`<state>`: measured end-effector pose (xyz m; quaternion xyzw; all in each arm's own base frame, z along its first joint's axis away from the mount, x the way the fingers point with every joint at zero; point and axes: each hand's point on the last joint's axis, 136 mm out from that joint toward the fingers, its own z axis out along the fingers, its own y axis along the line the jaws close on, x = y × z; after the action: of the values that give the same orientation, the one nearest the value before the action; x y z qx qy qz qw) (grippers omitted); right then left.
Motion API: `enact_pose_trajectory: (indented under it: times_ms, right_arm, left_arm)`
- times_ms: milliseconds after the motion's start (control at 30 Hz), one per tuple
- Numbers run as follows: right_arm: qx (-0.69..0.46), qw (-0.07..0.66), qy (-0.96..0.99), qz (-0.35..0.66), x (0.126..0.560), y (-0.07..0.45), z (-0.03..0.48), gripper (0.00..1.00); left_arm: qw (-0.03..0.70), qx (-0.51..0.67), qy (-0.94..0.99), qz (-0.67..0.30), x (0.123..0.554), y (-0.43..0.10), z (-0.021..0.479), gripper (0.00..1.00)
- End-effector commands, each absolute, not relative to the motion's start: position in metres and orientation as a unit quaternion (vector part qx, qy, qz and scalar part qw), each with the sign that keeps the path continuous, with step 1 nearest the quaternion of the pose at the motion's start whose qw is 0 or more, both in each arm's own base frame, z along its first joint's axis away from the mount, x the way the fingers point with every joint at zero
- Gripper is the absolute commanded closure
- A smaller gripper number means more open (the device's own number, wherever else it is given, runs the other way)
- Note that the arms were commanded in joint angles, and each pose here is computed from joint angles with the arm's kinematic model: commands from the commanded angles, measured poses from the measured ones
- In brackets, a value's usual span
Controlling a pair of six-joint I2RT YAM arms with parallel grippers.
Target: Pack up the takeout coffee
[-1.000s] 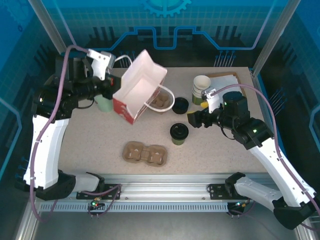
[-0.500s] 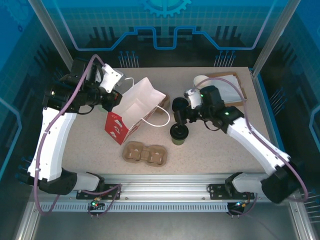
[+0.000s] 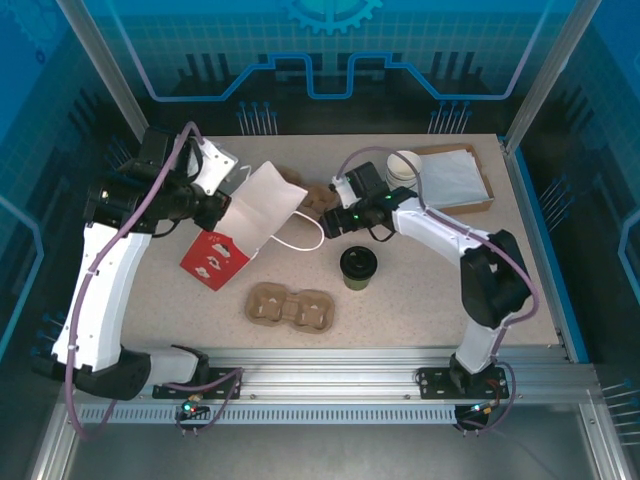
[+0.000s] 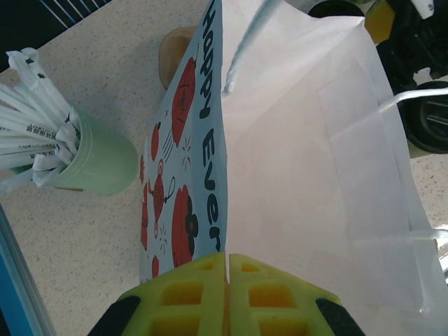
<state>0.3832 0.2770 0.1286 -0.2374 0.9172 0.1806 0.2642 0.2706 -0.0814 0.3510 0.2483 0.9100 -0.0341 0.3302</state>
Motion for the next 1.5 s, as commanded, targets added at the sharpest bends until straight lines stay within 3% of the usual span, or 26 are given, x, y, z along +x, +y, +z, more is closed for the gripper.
enact_pose_trajectory:
  times_ms: [0,833,1067,1467]
  right_arm:
    - [-0.249,0.263,0.916,0.171,0.394,0.290,0.122,0.19]
    - [-0.219,0.275,0.931,0.097,0.477,0.292,0.095,0.35]
    - [-0.211,0.291,0.927,0.110,0.496,0.289,0.117,0.35]
    - [-0.206,0.345,0.908,0.122,0.474,0.239,0.203,0.29]
  left_arm:
    - [0.357,0.245,0.901,-0.016,0.273,-0.074,0.357,1.00]
    - [0.362,0.275,0.889,-0.053,0.295,-0.095,0.349,1.00]
    - [0.347,0.322,0.876,-0.091,0.313,-0.116,0.343,1.00]
    - [0.329,0.337,0.866,-0.167,0.339,-0.148,0.336,1.00]
